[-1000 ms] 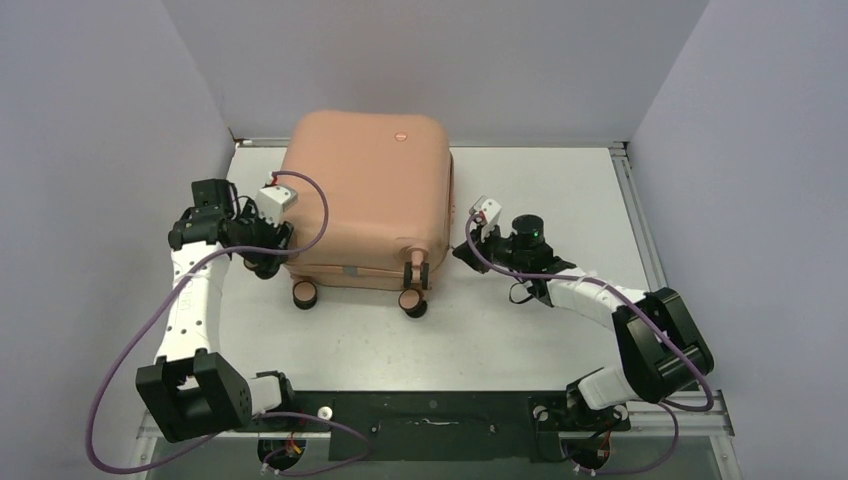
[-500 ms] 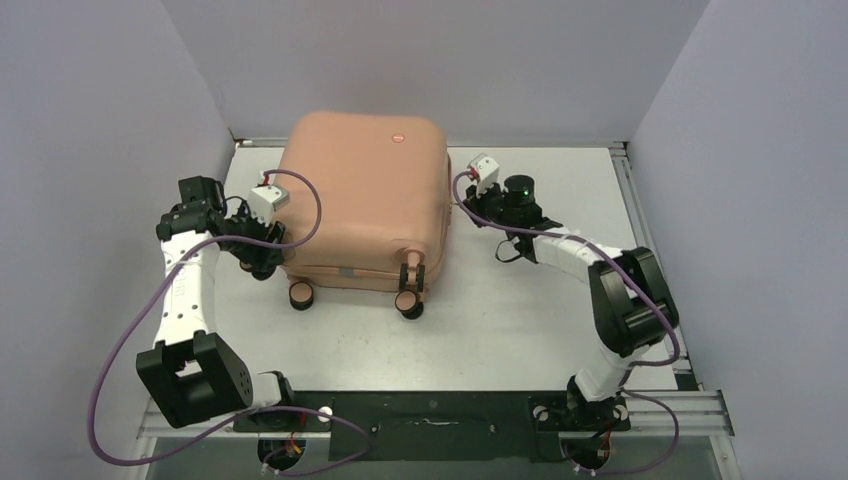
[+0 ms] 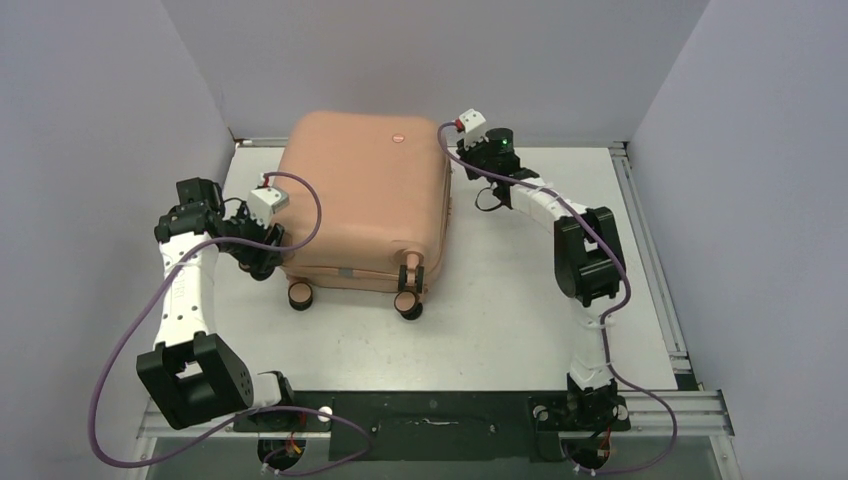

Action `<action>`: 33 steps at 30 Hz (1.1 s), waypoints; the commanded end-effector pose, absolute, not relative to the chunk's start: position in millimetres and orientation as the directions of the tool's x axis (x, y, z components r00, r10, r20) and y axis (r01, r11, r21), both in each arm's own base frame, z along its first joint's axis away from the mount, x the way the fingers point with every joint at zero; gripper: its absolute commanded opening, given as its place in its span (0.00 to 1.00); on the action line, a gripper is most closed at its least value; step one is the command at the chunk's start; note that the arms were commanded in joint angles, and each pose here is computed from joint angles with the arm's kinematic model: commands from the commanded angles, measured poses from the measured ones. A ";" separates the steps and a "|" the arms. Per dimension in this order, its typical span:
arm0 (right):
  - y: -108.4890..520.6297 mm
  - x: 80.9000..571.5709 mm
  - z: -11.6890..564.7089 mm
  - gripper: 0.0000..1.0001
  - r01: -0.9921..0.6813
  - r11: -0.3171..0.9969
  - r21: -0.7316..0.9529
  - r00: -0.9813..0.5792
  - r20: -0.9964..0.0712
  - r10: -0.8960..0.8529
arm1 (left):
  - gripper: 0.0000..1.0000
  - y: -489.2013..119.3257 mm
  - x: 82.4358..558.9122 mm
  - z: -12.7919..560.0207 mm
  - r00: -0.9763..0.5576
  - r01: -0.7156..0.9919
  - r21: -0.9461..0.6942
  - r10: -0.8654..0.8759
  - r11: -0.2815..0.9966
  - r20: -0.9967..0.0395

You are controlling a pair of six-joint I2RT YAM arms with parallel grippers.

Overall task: Pack the luggage
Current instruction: Zip the luggage at the center of the board.

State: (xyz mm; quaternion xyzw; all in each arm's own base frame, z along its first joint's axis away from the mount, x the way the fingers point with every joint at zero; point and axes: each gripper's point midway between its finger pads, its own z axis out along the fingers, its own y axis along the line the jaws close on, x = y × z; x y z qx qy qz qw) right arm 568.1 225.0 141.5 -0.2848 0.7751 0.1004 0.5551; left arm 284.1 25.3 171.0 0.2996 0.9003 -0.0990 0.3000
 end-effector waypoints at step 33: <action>173.9 502.9 217.6 0.90 -0.522 0.852 -0.035 -0.176 -0.973 -0.148 | 0.96 116.7 474.7 269.9 -0.500 -0.141 0.101 0.017 0.985 -0.866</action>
